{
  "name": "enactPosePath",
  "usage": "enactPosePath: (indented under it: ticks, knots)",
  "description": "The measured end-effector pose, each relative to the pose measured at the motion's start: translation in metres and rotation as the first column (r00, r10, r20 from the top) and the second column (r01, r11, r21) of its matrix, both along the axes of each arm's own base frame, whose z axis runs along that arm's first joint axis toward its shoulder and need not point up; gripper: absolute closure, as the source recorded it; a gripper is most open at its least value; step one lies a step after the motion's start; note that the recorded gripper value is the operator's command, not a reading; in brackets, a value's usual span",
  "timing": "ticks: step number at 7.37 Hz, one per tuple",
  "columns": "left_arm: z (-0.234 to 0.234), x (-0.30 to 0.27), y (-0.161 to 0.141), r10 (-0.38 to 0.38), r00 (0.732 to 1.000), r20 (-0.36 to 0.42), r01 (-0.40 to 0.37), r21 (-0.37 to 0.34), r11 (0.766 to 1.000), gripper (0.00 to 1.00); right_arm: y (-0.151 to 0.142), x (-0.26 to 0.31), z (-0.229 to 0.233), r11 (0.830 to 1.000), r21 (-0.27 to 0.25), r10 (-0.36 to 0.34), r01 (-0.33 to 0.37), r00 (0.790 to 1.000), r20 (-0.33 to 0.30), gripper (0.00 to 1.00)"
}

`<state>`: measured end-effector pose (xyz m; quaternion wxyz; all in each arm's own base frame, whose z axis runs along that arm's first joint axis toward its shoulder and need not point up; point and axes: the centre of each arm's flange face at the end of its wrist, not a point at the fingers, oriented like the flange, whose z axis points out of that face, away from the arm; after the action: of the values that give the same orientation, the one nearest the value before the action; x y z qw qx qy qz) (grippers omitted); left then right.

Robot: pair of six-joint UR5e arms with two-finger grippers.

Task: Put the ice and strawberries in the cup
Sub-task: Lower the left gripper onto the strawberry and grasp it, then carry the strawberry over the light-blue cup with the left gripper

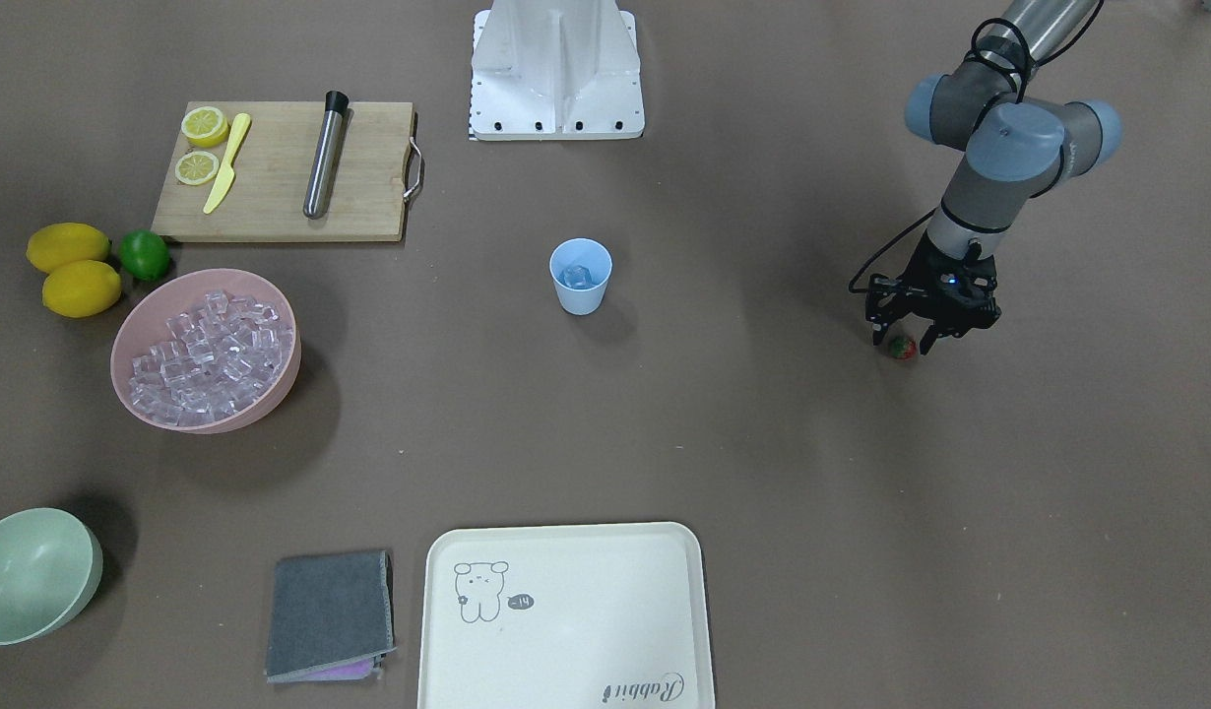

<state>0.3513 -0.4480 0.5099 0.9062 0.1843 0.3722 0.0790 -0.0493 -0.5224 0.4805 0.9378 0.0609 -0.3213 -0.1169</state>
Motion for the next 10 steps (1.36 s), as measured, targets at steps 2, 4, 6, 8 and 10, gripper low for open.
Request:
enactPosePath:
  ticks: [2, 4, 6, 8, 10]
  knots:
    - [-0.001, -0.004, -0.004, -0.005, 1.000, 0.001, 0.005, 0.004, 1.000, 0.46, -0.001, 0.000, -0.001, 1.000, 0.001, 0.002, -0.002, 1.000, 0.001, 0.00]
    - [-0.001, -0.005, -0.005, -0.007, 1.000, 0.001, 0.007, 0.005, 1.000, 0.71, -0.001, 0.000, -0.002, 1.000, 0.001, 0.003, -0.003, 1.000, 0.001, 0.00]
    - [-0.006, -0.004, -0.007, -0.006, 1.000, -0.009, 0.006, 0.012, 1.000, 1.00, -0.002, 0.000, -0.002, 1.000, 0.002, 0.003, -0.003, 1.000, 0.001, 0.00]
    - [-0.039, -0.008, -0.017, 0.010, 0.996, -0.084, -0.008, 0.018, 1.000, 1.00, -0.002, 0.000, -0.003, 1.000, 0.003, 0.003, -0.003, 1.000, 0.002, 0.00]
    - [-0.100, -0.005, -0.026, -0.006, 0.976, -0.216, 0.004, -0.009, 1.000, 1.00, -0.002, 0.000, -0.003, 1.000, 0.001, 0.004, -0.004, 1.000, 0.001, 0.00]
